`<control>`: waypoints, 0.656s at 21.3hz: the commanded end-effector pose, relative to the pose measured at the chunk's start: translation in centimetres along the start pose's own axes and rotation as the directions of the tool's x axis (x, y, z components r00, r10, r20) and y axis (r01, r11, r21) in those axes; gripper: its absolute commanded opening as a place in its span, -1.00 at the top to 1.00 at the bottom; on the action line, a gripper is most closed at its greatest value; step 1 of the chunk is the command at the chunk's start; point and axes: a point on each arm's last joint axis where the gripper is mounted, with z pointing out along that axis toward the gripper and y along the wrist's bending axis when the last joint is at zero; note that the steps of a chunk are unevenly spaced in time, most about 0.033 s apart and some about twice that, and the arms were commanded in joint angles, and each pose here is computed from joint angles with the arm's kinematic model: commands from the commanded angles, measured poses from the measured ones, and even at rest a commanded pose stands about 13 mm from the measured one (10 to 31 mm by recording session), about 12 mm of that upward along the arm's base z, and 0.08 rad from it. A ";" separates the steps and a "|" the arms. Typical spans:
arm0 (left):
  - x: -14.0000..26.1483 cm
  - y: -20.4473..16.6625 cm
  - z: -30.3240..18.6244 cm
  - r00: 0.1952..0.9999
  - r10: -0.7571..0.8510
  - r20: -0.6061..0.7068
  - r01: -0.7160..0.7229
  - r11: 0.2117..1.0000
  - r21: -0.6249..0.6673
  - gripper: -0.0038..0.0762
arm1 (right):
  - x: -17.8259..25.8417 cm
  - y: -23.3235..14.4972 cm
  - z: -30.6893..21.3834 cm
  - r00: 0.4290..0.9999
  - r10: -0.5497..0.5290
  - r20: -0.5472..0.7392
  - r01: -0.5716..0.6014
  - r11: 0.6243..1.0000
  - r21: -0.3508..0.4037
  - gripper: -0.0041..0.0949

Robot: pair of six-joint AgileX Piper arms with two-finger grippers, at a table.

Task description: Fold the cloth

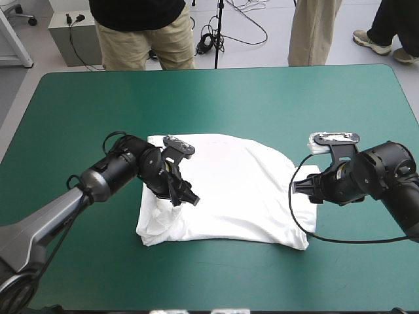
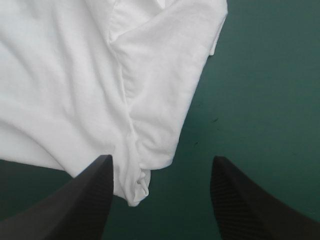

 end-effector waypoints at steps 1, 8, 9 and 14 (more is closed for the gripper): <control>0.5 0.8 -5.0 0.988 -0.055 0.146 0.073 0.991 -0.115 -0.10 | -0.8 0.0 -1.5 0.993 0.017 0.119 -0.014 1.000 -0.022 -0.20; 5.1 6.5 -10.9 0.938 -0.291 0.190 0.327 0.923 -0.203 -0.10 | -3.0 -2.3 1.0 0.989 0.114 0.096 -0.116 0.993 0.018 -0.20; 5.5 6.8 -11.6 0.928 -0.306 0.211 0.348 0.915 -0.206 -0.10 | -3.9 -3.0 2.0 0.990 0.123 0.069 -0.125 0.992 0.026 -0.20; 5.8 6.8 -12.1 0.924 -0.307 0.226 0.354 0.912 -0.206 -0.10 | -7.7 -3.6 5.5 0.992 0.123 -0.003 -0.123 0.992 0.020 -0.20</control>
